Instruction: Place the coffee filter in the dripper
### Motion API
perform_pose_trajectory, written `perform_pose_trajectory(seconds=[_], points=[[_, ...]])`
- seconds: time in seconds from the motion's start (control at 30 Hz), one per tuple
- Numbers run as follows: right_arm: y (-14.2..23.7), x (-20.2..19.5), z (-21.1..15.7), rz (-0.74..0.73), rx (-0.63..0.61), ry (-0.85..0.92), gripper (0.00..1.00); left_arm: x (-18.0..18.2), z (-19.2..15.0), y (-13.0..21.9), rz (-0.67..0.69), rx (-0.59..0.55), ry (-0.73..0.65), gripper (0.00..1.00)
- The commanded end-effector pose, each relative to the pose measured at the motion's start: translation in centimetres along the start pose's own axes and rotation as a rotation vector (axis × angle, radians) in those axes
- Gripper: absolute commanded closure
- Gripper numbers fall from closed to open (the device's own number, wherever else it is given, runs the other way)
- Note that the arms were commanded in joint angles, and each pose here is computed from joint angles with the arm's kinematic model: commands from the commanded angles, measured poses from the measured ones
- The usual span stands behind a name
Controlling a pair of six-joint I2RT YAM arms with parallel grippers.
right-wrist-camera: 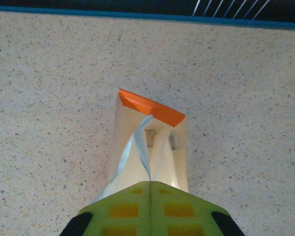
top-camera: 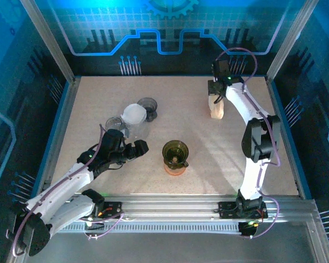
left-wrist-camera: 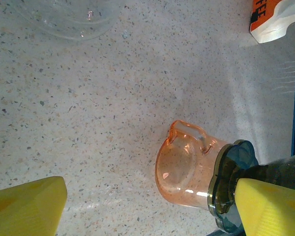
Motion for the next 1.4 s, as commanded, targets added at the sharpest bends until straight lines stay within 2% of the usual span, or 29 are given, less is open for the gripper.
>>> perform_pose_trajectory(seconds=[0.0,0.5,0.67,0.87,1.0,1.1,1.37], points=[[2.5,-0.5,0.6,-0.033,-0.061,-0.013,1.00,-0.3,0.3,0.6,-0.004,-0.014,-0.018,0.10],[13.8,-0.4,-0.7,-0.039,-0.254,-0.011,1.00,-0.9,0.3,1.3,-0.041,-0.017,-0.025,0.10],[19.2,1.3,-3.5,0.085,-0.320,0.001,1.00,-1.3,0.4,1.5,-0.060,-0.018,-0.032,0.09],[25.6,3.7,-7.8,0.292,-0.352,0.106,1.00,-1.4,0.4,1.7,-0.066,-0.014,-0.039,0.09],[29.2,5.0,-10.7,0.489,-0.315,0.176,1.00,-1.4,0.4,1.8,-0.064,-0.013,-0.043,0.08],[31.0,5.8,-12.4,0.613,-0.240,0.212,1.00,-1.4,0.4,1.9,-0.066,-0.013,-0.042,0.08],[33.3,8.8,-14.5,0.855,-0.021,0.294,1.00,-1.4,0.3,1.9,-0.074,-0.010,-0.042,0.07]])
Point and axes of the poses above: each hand's point on the last joint's axis, 136 mm out from that joint toward the fingers, its own y axis back along the fingers, its own x axis along the line the jaws close on, z = x × y, the point moved 7 cm from there along y, back along the fingers, and after that the axes turned 14 degrees about y, right-handed, at the moved point
